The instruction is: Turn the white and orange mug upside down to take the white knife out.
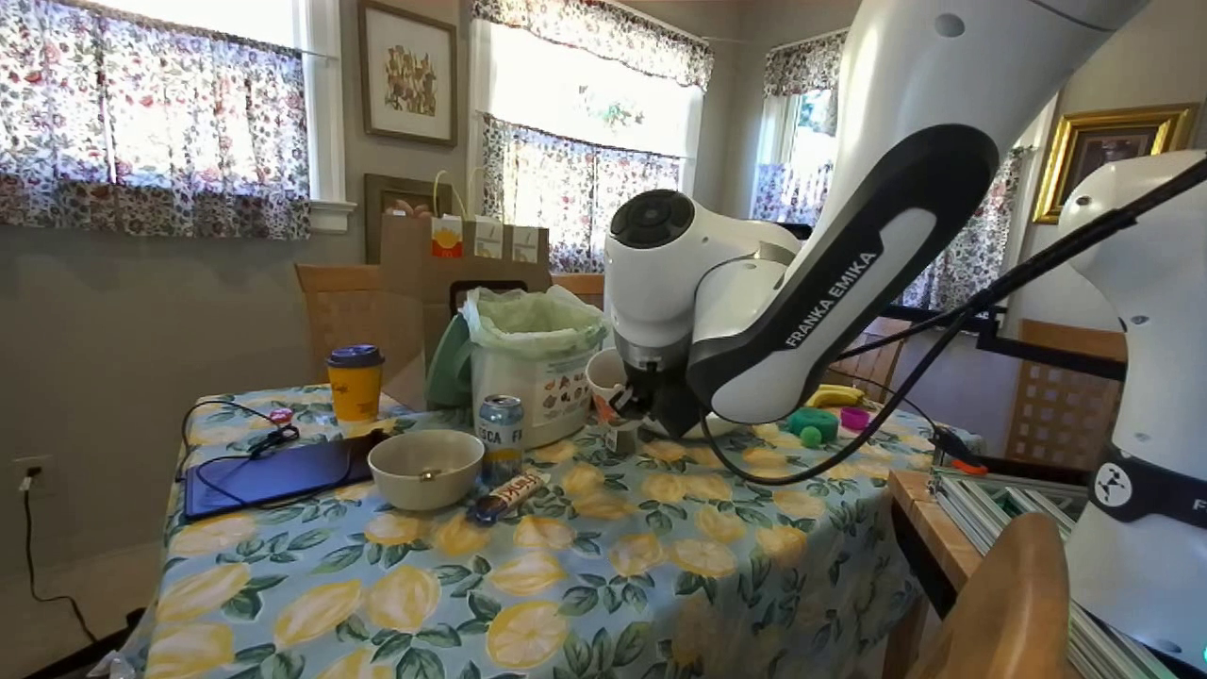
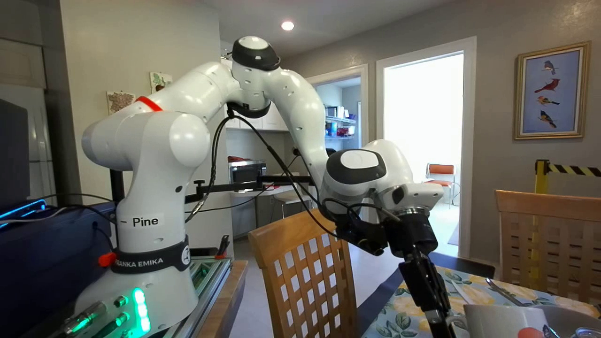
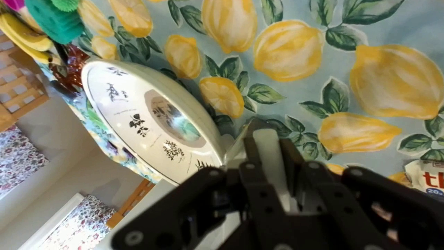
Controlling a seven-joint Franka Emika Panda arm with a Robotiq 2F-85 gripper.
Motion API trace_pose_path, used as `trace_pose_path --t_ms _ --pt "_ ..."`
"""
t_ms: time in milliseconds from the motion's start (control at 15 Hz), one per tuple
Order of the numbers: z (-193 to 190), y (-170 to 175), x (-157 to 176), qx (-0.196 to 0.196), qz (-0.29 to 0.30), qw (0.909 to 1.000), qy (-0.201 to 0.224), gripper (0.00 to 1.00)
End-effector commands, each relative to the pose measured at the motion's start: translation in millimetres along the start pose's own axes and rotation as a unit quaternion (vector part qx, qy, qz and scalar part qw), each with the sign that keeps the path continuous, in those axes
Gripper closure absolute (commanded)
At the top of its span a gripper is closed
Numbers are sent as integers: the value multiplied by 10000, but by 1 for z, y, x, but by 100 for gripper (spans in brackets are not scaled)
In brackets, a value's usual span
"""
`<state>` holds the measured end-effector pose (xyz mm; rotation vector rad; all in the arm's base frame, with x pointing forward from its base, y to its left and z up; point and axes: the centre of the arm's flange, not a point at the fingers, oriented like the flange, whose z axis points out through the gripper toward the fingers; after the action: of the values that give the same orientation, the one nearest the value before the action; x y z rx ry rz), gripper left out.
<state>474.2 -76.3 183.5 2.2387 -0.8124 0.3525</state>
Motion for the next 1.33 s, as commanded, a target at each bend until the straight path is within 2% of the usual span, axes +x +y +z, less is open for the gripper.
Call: trace_pose_path --t_ms 0,267,667,1000,1267 --pt "-16 8 6 -301 161 9987 385 95" --pt "-35 7 11 -468 246 9950 842 95" --pt "-51 -4 3 -938 315 9800 1725 95" --pt "-54 -6 -2 -1027 249 9767 1870 95" --pt "-54 -4 -1 -868 240 9815 1687 95"
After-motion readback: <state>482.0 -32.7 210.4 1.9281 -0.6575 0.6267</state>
